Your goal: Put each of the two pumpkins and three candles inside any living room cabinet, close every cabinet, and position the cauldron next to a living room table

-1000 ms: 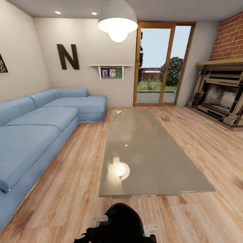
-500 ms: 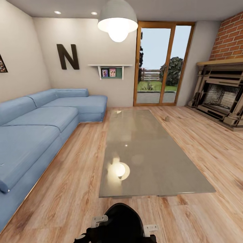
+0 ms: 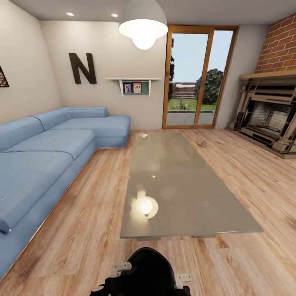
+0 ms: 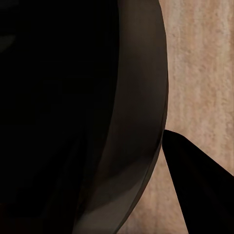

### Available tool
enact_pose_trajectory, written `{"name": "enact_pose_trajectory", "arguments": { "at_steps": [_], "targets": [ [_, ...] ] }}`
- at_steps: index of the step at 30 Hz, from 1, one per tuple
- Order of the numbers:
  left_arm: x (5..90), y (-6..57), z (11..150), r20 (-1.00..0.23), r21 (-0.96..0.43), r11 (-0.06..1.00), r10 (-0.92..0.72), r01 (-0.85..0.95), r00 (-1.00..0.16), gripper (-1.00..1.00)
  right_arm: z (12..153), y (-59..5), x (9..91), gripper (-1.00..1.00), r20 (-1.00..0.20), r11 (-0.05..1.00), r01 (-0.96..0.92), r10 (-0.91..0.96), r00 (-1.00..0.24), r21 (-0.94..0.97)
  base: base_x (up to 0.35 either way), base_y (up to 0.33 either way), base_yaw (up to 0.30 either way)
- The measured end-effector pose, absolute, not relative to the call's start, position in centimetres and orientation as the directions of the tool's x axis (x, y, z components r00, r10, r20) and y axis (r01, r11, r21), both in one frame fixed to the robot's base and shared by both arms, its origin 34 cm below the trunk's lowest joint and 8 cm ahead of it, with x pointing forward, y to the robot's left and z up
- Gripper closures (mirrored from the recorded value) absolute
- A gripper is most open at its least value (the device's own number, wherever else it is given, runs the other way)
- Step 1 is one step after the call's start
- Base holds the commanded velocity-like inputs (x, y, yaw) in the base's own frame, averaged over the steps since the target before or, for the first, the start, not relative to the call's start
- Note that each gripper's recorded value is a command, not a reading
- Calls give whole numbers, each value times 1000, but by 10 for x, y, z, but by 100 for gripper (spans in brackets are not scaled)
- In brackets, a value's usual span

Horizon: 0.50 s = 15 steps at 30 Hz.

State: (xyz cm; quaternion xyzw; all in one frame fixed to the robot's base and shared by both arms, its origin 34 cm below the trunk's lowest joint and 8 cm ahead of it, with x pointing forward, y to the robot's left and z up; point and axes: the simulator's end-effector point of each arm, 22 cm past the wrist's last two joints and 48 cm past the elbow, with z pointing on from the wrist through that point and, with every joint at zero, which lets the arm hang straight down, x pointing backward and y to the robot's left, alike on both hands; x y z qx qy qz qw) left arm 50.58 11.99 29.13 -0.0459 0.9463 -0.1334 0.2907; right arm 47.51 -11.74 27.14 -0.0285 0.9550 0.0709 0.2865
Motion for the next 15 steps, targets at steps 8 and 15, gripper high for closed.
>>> {"name": "enact_pose_trajectory", "arguments": {
  "at_steps": [8,15],
  "targets": [
    [505,120,287,-538,-280,960,-166,-10,-826,100,267,-117,474,100,-551,988,-96,-15,-834,118,0,0,0],
    [502,120,276,-538,-280,960,-165,-10,-827,100,256,-117,471,100,-551,988,-95,-14,-834,119,0,0,0]
  ]
}}
